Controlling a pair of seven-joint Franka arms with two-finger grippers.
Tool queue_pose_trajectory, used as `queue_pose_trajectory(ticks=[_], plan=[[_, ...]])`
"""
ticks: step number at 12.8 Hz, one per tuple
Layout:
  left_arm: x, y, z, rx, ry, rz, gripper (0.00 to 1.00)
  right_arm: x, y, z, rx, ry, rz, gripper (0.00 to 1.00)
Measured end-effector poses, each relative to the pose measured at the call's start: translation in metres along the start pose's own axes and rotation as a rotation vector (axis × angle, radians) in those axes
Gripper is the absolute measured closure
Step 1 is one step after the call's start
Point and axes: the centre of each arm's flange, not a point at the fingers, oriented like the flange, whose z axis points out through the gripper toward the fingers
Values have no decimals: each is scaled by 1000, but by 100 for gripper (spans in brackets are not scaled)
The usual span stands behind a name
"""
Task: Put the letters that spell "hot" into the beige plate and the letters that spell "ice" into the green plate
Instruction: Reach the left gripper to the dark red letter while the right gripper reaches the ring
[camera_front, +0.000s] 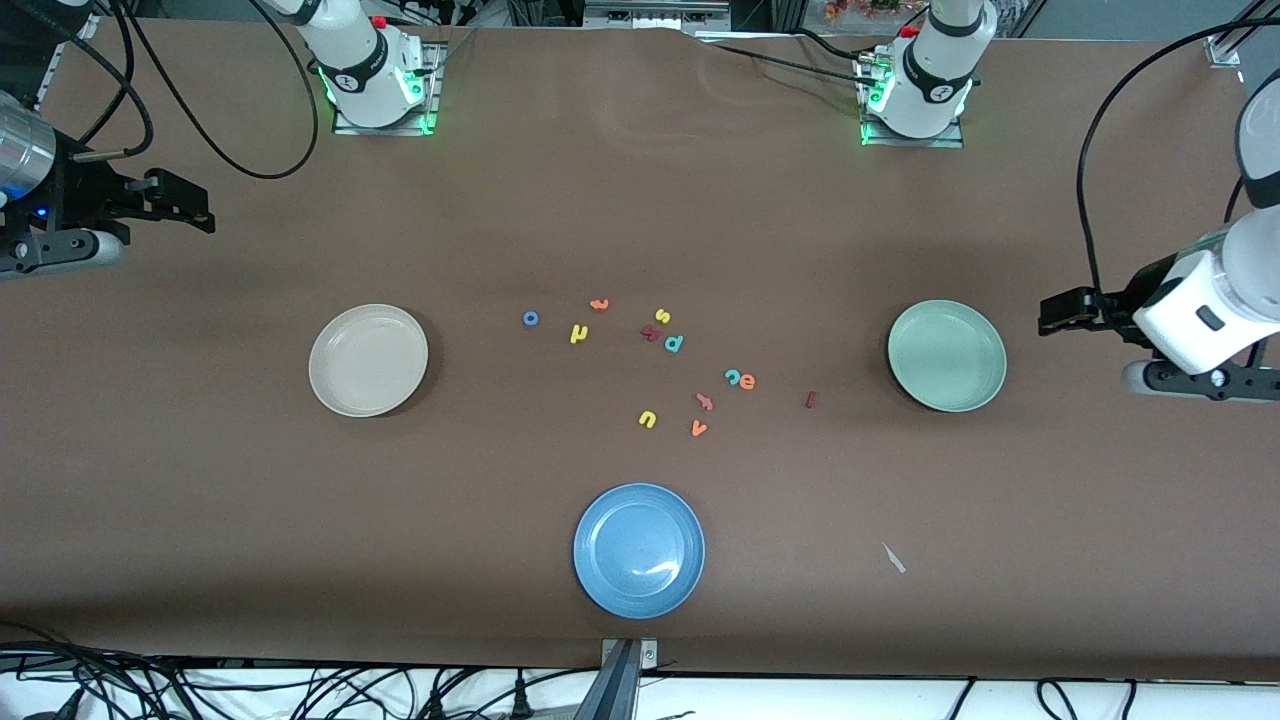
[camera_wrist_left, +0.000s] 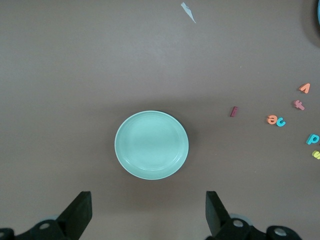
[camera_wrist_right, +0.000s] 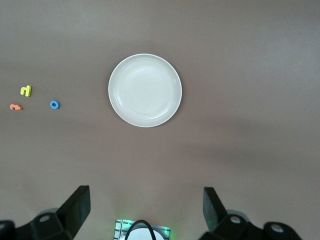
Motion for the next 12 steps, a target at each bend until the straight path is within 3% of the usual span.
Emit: queue_pose_trajectory(ticks=[3, 6, 8, 12], plan=[[14, 47, 28, 3, -28, -33, 0, 2, -1, 3, 7, -4, -1, 0], [34, 98, 82, 9, -84, -68, 1, 13, -11, 17, 54, -20, -7, 0], [48, 114, 119, -27, -101, -93, 2, 28, -24, 30, 73, -17, 12, 0], [59, 143, 199, -87, -22, -170, 3, 49, -81, 51, 61, -18, 50, 0]])
